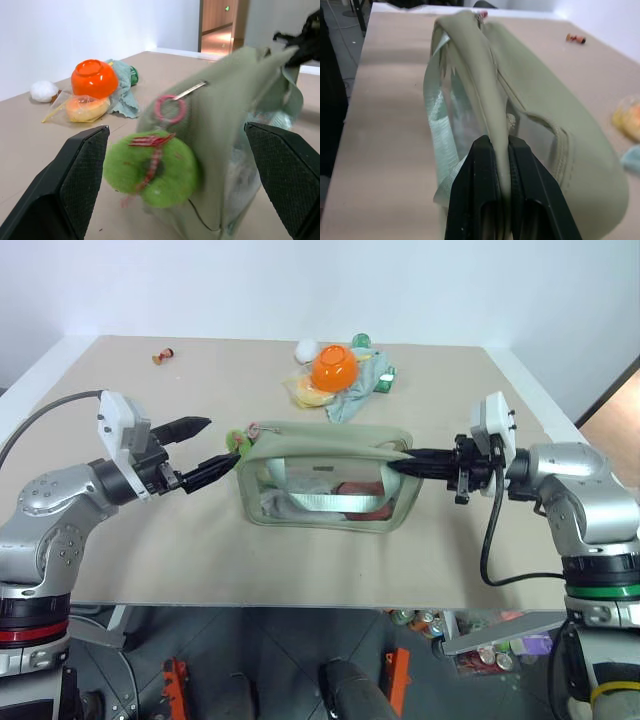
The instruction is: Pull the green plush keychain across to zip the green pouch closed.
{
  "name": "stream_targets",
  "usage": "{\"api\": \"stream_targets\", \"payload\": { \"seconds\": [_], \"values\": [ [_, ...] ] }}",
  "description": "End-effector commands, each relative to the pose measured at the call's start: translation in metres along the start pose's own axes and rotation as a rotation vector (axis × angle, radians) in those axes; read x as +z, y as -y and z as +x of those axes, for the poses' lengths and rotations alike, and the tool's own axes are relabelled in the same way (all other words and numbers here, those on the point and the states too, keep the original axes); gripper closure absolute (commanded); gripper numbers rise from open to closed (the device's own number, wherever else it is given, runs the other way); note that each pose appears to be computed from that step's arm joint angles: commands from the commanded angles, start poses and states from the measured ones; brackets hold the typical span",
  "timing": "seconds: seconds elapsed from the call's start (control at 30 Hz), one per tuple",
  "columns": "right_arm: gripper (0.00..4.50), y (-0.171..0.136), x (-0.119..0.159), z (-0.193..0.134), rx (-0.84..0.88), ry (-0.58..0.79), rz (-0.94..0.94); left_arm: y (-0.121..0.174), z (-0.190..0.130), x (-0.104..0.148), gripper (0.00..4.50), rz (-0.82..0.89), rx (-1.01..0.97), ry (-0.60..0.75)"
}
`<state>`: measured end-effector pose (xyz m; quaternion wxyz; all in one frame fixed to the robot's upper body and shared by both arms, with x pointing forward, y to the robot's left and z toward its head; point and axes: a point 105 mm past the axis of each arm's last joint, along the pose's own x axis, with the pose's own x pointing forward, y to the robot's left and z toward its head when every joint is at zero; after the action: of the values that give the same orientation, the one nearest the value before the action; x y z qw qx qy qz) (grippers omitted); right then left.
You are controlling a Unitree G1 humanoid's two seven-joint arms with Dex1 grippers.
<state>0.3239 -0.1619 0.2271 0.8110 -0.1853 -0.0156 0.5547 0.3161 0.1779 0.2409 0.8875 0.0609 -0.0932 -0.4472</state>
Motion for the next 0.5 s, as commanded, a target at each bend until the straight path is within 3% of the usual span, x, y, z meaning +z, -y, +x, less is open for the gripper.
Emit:
{"api": "stream_targets", "payload": {
  "seconds": [0.03,0.3,0.5],
  "values": [
    [4.48,0.003,0.011,-0.015,-0.054,0.004,-0.063,0.01,0.002,0.01,0.0,-0.012,-0.072,0.013],
    [4.48,0.0,0.006,-0.022,-0.062,-0.02,-0.042,0.031,0.0,0.007,0.0,-0.083,-0.204,-0.057],
    [4.48,0.001,0.006,-0.023,-0.073,-0.021,-0.023,0.029,0.002,0.008,0.0,-0.065,-0.216,-0.066]
  ]
}}
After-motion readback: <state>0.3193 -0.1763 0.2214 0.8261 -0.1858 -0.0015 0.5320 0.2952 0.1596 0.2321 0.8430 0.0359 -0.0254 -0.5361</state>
